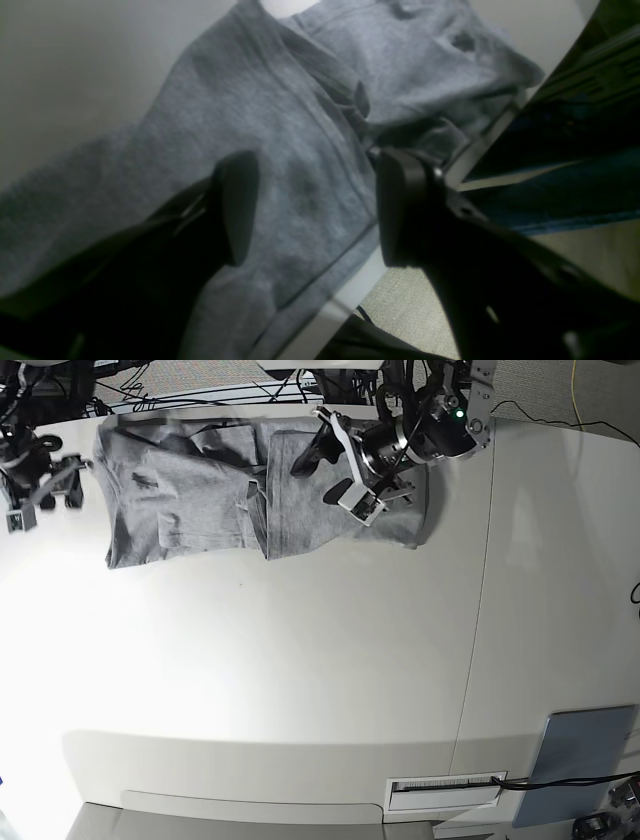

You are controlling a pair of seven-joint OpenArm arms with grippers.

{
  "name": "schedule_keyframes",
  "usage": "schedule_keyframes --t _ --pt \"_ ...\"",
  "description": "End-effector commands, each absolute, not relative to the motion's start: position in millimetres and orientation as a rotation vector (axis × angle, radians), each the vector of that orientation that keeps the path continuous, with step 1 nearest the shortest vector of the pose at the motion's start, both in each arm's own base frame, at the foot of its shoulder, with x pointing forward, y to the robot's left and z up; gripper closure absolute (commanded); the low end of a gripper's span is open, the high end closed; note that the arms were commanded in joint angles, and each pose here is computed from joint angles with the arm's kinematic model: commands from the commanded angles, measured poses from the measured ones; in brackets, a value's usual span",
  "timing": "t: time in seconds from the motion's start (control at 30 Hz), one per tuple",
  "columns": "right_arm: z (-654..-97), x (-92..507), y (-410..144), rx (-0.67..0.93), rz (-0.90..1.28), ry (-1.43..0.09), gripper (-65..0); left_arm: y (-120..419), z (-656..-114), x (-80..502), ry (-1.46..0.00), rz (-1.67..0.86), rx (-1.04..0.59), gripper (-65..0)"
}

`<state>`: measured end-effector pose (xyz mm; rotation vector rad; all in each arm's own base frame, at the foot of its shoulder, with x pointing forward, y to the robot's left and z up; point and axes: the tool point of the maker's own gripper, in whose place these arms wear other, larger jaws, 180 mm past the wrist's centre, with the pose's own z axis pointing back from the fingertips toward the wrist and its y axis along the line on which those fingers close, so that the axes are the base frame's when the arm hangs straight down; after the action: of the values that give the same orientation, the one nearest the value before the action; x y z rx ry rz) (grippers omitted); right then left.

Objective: Fold the T-shirt properly
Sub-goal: 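Grasp the other strip end with the right gripper and lift it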

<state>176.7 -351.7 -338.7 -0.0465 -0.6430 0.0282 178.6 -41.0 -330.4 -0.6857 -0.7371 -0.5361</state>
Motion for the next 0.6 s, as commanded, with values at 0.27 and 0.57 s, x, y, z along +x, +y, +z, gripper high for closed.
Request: schedule_keyframes --t 0.27,0.57 --pt "-376 166 -365 0.114 -0.108 -0.580 -30.7 -46 -316 182 -0.786 -0.533 -0.720 -37.3" --pt "-388 189 -338 0.224 -0.086 -0.572 -30.7 -46 -316 182 -0.786 -0.533 -0.720 -37.3"
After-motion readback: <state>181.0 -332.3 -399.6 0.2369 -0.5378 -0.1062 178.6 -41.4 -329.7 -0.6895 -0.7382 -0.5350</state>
